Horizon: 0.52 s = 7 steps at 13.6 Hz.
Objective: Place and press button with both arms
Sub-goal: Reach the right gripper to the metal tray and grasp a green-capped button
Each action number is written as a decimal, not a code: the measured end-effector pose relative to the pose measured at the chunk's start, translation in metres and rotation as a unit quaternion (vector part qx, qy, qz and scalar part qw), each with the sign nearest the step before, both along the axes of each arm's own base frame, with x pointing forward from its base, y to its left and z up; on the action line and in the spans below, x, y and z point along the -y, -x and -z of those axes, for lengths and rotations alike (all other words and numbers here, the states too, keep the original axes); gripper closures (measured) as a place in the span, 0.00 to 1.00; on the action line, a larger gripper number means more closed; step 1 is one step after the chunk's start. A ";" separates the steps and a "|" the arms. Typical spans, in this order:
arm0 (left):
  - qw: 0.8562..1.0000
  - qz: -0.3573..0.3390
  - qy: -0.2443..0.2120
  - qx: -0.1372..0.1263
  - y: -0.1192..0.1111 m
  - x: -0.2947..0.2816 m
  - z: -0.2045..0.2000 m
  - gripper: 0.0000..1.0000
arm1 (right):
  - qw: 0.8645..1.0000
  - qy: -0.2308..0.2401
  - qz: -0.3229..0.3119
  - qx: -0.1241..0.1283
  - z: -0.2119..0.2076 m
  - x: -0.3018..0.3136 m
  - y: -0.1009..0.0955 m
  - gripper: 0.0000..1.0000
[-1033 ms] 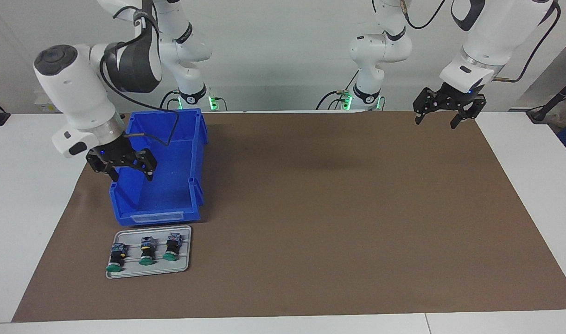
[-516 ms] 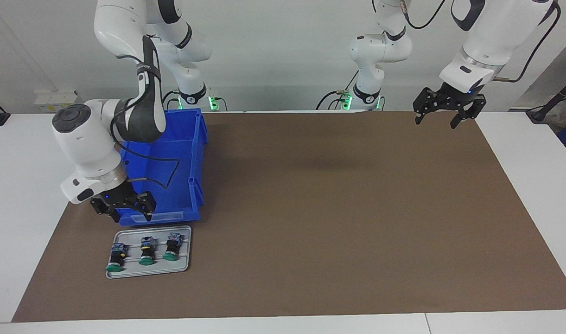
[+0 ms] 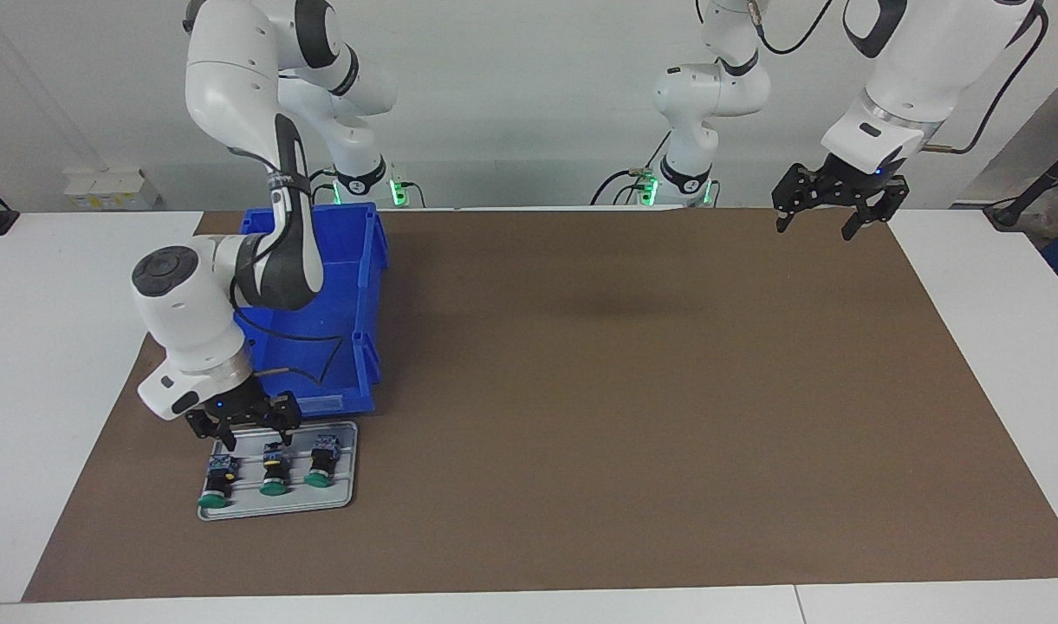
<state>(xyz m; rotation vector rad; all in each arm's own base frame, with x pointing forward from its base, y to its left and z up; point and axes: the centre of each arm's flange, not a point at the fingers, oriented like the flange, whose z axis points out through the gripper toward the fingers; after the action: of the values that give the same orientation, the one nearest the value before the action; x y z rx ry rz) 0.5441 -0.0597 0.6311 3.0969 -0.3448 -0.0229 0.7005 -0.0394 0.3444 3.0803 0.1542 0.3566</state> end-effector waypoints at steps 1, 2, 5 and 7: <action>1.000 0.000 0.000 0.000 0.000 0.000 0.000 0.00 | 1.000 0.002 -0.001 0.005 0.013 0.004 -0.002 0.13; 1.000 0.000 0.000 0.000 0.000 0.000 0.000 0.00 | 1.000 0.003 -0.003 0.008 0.024 0.004 -0.004 0.14; 1.000 0.000 0.000 0.000 0.000 0.000 0.000 0.00 | 1.000 0.002 -0.009 0.004 0.039 -0.003 -0.006 0.18; 1.000 0.000 0.000 0.000 0.000 0.000 0.000 0.00 | 1.000 0.002 -0.010 0.002 0.041 -0.004 -0.005 0.32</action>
<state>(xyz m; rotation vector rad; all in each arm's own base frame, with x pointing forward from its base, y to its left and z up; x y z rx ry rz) 0.5441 -0.0597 0.6311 3.0969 -0.3448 -0.0229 0.7058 -0.0357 0.3032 3.0760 0.1867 0.3631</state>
